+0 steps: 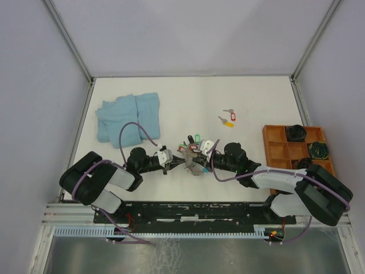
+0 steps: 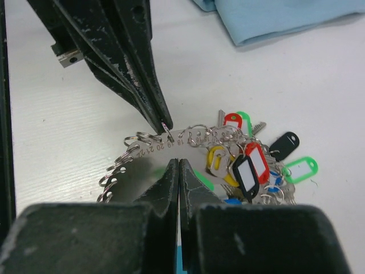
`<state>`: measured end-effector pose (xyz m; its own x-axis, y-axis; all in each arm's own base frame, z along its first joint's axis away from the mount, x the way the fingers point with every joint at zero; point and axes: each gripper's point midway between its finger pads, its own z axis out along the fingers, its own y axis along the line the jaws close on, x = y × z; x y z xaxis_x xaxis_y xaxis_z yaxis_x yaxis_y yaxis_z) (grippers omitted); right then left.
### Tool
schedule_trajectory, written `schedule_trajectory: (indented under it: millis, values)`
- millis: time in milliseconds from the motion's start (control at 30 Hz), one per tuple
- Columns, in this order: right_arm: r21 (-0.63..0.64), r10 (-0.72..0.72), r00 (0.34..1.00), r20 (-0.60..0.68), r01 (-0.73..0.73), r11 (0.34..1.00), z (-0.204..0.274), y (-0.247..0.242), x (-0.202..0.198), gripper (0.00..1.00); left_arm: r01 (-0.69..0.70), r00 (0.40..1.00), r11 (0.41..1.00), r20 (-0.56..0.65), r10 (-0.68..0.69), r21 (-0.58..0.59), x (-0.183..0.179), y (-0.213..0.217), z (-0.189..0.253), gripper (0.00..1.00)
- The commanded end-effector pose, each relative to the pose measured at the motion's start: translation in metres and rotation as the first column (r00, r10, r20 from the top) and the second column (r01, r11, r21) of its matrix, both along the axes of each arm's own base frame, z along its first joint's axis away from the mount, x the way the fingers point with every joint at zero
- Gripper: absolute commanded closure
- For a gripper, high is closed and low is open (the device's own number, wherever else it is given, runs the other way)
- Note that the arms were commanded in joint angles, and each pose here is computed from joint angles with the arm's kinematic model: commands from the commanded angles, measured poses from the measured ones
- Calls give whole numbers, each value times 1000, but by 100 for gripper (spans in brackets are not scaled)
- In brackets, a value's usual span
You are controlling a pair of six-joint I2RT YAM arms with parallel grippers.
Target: Put the keys on the keyring
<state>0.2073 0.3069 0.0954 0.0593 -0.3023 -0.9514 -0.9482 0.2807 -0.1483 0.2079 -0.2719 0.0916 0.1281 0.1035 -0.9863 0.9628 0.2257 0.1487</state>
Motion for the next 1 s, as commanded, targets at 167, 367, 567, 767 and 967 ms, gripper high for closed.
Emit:
schedule_trajectory:
  millis: [167,367,567,767,967]
  values:
    - [48,-282,919,-277,306,951,31,-31,1,99,13,997,999,73,-9,-49,1,-1,19,97]
    - [-49,-613,675,-412,655,754,35,-88,13,99,20,995,998,94,-15,-57,-2,-1,22,97]
    - [-292,-832,401,-384,802,522,23,-145,4,99,20,995,998,102,-14,-56,-2,0,23,97]
    - [-440,-943,205,-261,845,306,-4,-171,12,100,21,995,999,102,-15,-49,-2,0,23,97]
    - [-433,-979,120,-163,883,180,-29,-170,40,99,19,995,999,102,-14,-46,-1,0,23,97]
